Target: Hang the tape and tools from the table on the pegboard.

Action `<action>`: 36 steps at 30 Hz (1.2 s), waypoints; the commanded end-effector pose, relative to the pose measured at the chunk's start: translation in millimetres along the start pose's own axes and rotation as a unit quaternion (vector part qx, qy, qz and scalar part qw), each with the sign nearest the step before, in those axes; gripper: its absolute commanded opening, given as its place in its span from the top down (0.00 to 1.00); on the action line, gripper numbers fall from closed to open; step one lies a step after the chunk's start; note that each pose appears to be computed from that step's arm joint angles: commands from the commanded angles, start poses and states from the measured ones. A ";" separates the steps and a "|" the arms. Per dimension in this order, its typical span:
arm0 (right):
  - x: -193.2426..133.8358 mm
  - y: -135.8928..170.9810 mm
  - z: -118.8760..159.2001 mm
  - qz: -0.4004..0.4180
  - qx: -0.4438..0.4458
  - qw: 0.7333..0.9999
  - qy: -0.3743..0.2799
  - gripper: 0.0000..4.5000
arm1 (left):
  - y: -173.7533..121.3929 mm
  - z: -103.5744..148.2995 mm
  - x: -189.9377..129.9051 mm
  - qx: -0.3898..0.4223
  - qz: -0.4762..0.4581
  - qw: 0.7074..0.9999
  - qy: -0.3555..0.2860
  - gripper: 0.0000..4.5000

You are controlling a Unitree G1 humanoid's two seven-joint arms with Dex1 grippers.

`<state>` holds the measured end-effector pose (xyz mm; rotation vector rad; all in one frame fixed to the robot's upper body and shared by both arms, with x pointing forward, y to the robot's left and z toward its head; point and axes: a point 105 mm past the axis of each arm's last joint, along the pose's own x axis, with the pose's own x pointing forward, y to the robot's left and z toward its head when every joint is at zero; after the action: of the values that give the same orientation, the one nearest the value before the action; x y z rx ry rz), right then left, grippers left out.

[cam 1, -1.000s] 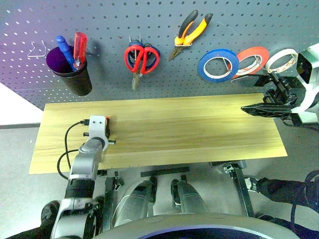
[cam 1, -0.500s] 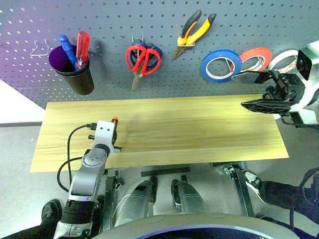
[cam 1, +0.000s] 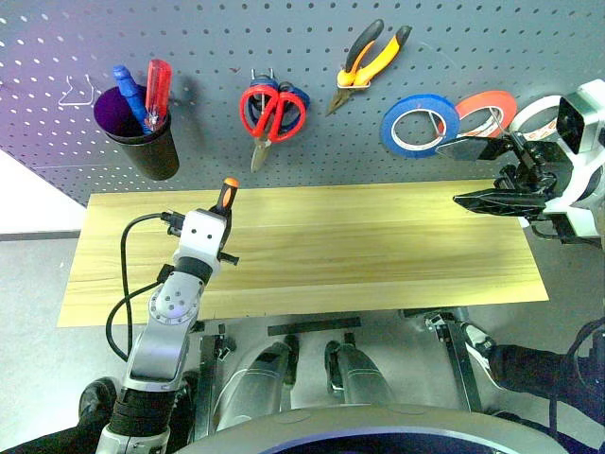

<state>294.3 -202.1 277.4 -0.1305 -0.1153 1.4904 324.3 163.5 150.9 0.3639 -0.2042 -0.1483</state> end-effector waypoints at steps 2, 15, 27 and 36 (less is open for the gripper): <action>-2.4 -0.2 12.9 -0.001 -0.028 1.000 0.000 0.00 | 15.2 44.9 -1.9 0.025 0.022 0.996 -0.088 0.84; 0.3 -3.9 11.0 0.002 -0.031 1.000 -0.002 0.00 | 27.0 110.6 9.7 0.036 0.026 0.981 -0.186 0.84; -1.1 -4.0 18.5 0.005 -0.021 0.999 -0.033 0.00 | 60.3 176.0 28.8 0.059 0.062 0.959 -0.269 0.84; -7.5 -2.7 25.2 0.001 -0.005 0.998 -0.063 0.00 | 72.5 209.7 33.0 0.070 0.071 0.946 -0.310 0.84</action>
<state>297.5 -203.1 287.5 -0.0337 -0.1571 1.5051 331.0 151.9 354.4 0.4219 -0.7775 -0.1186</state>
